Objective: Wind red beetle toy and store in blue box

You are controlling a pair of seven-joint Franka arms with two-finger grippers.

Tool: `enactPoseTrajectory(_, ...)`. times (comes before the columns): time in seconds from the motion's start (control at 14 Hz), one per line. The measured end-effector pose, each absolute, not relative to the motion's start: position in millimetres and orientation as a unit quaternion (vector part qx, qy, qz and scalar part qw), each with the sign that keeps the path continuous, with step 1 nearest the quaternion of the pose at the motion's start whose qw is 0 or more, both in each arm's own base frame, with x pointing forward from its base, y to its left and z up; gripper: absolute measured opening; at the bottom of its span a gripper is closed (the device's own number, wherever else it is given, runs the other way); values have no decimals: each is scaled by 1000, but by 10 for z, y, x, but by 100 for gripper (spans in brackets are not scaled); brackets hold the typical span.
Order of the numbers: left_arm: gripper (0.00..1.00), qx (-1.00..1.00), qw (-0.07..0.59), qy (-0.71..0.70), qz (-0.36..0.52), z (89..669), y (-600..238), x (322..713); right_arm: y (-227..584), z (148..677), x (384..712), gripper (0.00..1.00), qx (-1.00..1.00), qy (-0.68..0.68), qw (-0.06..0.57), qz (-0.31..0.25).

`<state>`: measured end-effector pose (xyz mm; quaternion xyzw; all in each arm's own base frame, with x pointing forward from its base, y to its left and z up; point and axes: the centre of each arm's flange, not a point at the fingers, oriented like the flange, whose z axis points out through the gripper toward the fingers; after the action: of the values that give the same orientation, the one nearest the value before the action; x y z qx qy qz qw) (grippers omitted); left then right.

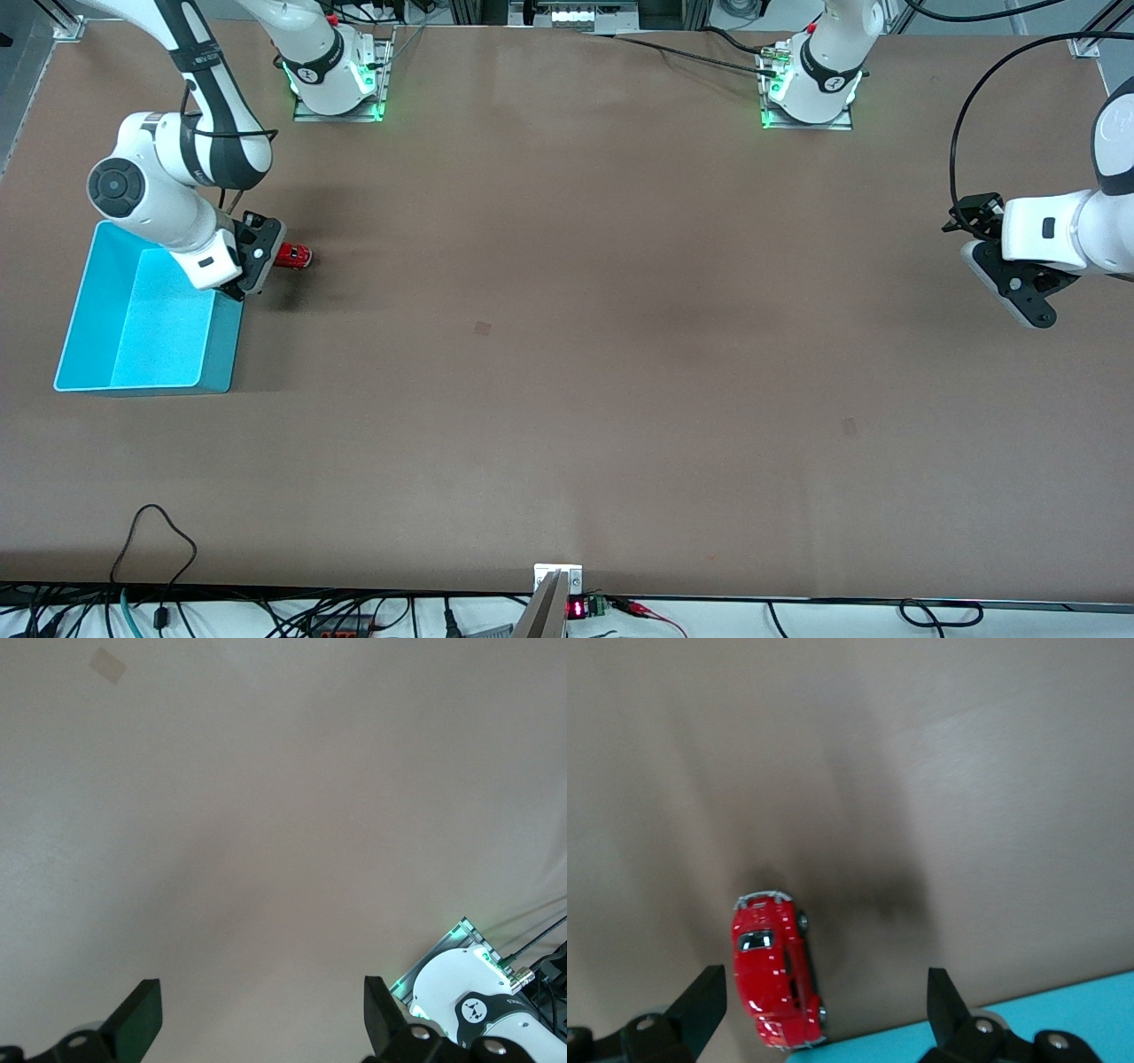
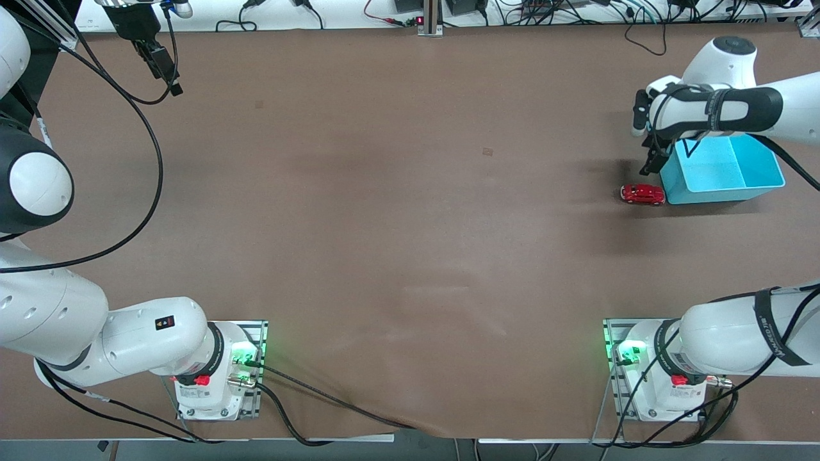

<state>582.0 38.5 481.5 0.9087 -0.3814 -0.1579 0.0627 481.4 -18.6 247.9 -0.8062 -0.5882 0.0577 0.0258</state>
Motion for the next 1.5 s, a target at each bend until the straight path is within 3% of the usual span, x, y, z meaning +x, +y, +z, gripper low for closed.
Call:
enactPoseTrajectory(1.0,100,973,-2,-162,-165,5250,-344,5619,-215,2000,3908,100,-811,-585,5,21)
enactPoseTrajectory(1.29,100,993,-14,-101,-60,5453,-96,5758,-231,1972,3889,100,-811,-585,2,16)
enactPoseTrajectory(1.5,100,997,-14,-77,-22,5643,130,5614,-270,1919,3892,100,-811,-585,-2,11)
